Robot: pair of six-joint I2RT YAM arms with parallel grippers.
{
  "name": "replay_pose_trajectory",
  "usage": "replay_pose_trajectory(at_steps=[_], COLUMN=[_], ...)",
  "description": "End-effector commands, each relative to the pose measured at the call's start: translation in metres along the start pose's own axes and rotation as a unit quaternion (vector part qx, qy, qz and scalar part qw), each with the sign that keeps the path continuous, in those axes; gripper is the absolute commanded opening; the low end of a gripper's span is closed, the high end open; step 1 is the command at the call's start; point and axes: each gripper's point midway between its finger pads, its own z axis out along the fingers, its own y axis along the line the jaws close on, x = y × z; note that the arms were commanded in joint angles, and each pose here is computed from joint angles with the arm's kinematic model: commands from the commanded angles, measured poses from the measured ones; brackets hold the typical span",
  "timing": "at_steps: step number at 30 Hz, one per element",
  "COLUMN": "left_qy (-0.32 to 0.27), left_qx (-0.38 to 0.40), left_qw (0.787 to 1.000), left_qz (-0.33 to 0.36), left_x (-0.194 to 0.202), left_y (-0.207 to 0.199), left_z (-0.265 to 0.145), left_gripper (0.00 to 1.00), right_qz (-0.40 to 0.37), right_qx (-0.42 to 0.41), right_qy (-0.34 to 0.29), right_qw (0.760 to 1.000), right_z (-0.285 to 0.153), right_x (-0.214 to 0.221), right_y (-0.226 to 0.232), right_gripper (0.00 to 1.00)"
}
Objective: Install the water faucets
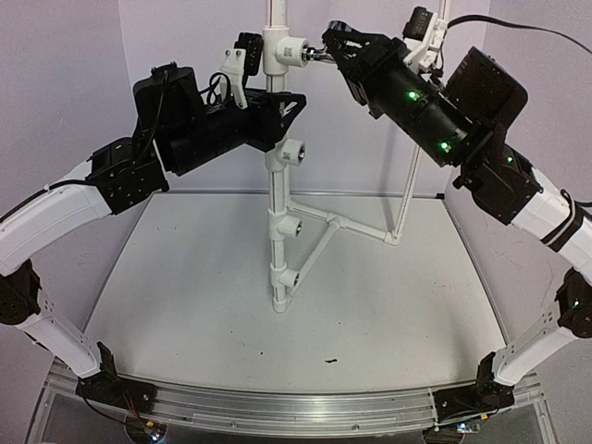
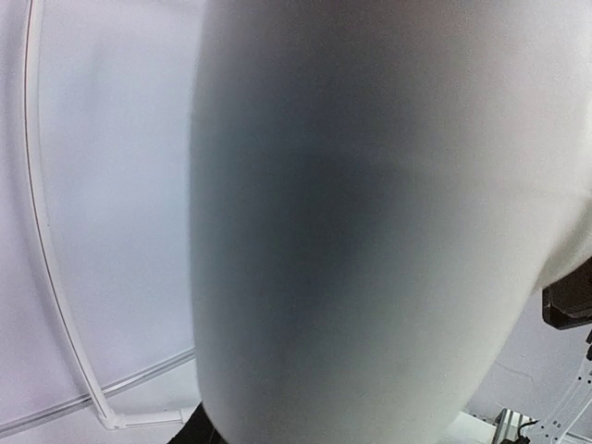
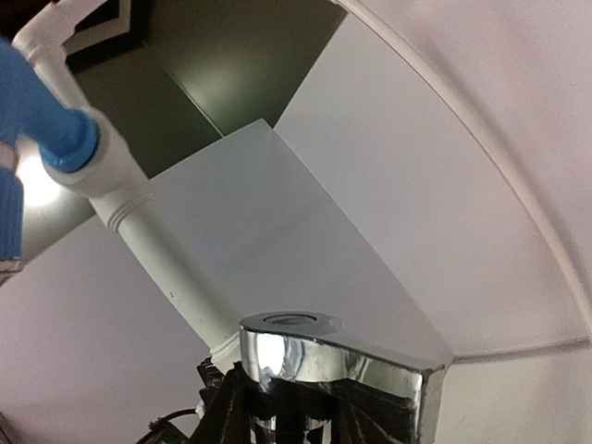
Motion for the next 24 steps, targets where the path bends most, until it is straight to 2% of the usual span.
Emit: replay_pose_trajectory(at_steps=[1, 2, 4, 6, 8, 11, 13, 16, 18, 20, 22, 24], left_qy=[0.264, 0.262, 0.258, 0.257, 0.258, 0.262, 0.262, 0.262, 0.262, 0.264, 0.265, 0.267], left_qx=[-0.02, -0.022, -0.027, -0.03, -0.031, -0.031, -0.033, -0.035, -0.039, -0.042, -0.043, -0.042], left_qw=[0.964, 0.964, 0.965, 0.965, 0.965, 0.964, 0.964, 0.964, 0.964, 0.963, 0.963, 0.962], left_qz=[-0.037, -0.037, -0.037, -0.035, -0.034, -0.033, -0.031, -0.031, -0.03, -0.03, -0.031, -0.032], left_x=[0.166, 0.165, 0.162, 0.161, 0.162, 0.166, 0.166, 0.165, 0.164, 0.164, 0.164, 0.165], left_y=[0.003, 0.004, 0.006, 0.007, 0.007, 0.007, 0.008, 0.009, 0.01, 0.011, 0.011, 0.01], left_z=[-0.012, -0.013, -0.015, -0.016, -0.015, -0.014, -0.013, -0.013, -0.014, -0.014, -0.014, -0.013], left_gripper=[0.0, 0.0, 0.0, 0.0, 0.0, 0.0, 0.0, 0.0, 0.0, 0.0, 0.0, 0.0], right_qz=[0.129, 0.142, 0.151, 0.13, 0.097, 0.043, -0.005, -0.131, -0.263, -0.398, -0.523, -0.622], right_qx=[0.13, 0.128, 0.118, 0.097, 0.062, 0.029, 0.029, 0.0, -0.025, -0.043, -0.079, -0.126], right_qy=[-0.132, -0.132, -0.121, -0.101, -0.072, -0.031, -0.009, 0.037, 0.082, 0.119, 0.136, 0.134], right_qw=[0.974, 0.973, 0.974, 0.981, 0.991, 0.998, 1.0, 0.991, 0.961, 0.908, 0.838, 0.761], right_z=[-0.027, -0.028, -0.03, -0.031, -0.032, -0.045, -0.057, -0.076, -0.083, -0.087, -0.095, -0.102], right_x=[-0.06, -0.06, -0.058, -0.056, -0.053, -0.046, -0.042, -0.029, -0.016, -0.002, 0.012, 0.028], right_y=[-0.068, -0.07, -0.071, -0.062, -0.047, -0.036, -0.038, -0.035, -0.032, -0.036, -0.04, -0.041], right_gripper=[0.25, 0.31, 0.52, 0.74, 0.87, 0.96, 0.98, 0.98, 0.98, 0.95, 0.9, 0.91])
